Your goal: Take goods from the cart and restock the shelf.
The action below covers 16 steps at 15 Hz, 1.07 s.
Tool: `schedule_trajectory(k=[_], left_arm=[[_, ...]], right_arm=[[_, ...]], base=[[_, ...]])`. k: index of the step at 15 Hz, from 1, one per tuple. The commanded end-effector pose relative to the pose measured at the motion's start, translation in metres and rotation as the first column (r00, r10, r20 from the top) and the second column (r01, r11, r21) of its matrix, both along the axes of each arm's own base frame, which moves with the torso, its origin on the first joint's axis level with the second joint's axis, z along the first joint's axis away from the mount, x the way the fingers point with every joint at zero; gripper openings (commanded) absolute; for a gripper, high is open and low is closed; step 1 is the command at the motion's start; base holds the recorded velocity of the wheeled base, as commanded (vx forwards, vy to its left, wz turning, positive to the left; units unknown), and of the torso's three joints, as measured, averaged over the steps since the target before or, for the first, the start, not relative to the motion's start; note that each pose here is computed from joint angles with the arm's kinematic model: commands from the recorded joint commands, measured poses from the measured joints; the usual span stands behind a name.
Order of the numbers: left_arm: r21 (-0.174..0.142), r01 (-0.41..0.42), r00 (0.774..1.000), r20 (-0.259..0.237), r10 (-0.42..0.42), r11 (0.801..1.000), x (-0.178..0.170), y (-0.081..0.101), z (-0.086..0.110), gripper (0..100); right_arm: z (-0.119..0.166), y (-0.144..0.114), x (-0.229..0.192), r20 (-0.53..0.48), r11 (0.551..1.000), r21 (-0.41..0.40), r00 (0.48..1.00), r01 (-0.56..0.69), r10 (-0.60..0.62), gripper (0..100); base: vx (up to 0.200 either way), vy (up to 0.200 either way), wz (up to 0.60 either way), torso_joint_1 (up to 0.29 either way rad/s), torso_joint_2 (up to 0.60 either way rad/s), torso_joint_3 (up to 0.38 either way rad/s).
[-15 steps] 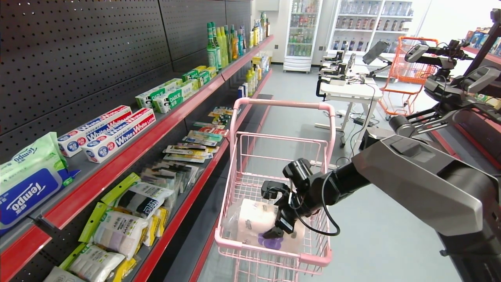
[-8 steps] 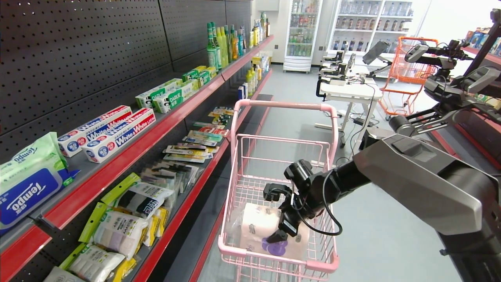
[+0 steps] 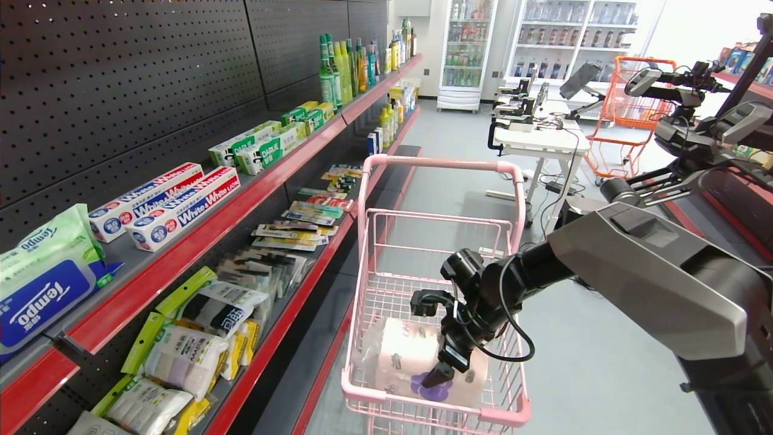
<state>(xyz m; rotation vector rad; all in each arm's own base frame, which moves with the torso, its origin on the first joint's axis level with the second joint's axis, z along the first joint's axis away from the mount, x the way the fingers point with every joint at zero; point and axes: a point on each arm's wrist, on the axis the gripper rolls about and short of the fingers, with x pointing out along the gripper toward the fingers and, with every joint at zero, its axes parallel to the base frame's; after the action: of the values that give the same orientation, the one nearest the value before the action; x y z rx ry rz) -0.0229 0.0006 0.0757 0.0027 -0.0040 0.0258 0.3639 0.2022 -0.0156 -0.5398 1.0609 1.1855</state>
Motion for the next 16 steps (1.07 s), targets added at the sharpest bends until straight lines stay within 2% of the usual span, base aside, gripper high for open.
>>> schedule_trajectory(k=[1,14,15,16], left_arm=[[0.0,0.0,1.0,-0.001,0.0,1.0,0.0001,0.0,0.0001,100],[0.0,0.0,1.0,-0.001,0.0,1.0,0.0001,0.0,0.0001,100],[0.0,0.0,1.0,-0.001,0.0,1.0,0.0001,0.0,0.0001,100],[0.0,0.0,1.0,-0.001,0.0,1.0,0.0001,0.0,0.0001,100]], right_arm=[[0.0029,0.0004,0.0004,0.006,1.0,0.003,1.0,0.0,0.0,100],[0.0081,-0.0076,0.0018,0.057,0.999,-0.049,0.998,-0.007,0.01,100],[0.0066,-0.0078,0.0003,0.055,0.998,-0.058,0.998,-0.007,0.01,0],[0.0063,-0.0074,-0.0015,0.055,0.998,-0.063,0.998,-0.007,0.011,0]], base=[[0.0,0.0,0.0,0.0,0.0,0.0],[0.0,0.0,0.0,0.0,0.0,0.0],[0.0,0.0,0.0,0.0,0.0,0.0],[0.0,0.0,0.0,0.0,0.0,0.0]])
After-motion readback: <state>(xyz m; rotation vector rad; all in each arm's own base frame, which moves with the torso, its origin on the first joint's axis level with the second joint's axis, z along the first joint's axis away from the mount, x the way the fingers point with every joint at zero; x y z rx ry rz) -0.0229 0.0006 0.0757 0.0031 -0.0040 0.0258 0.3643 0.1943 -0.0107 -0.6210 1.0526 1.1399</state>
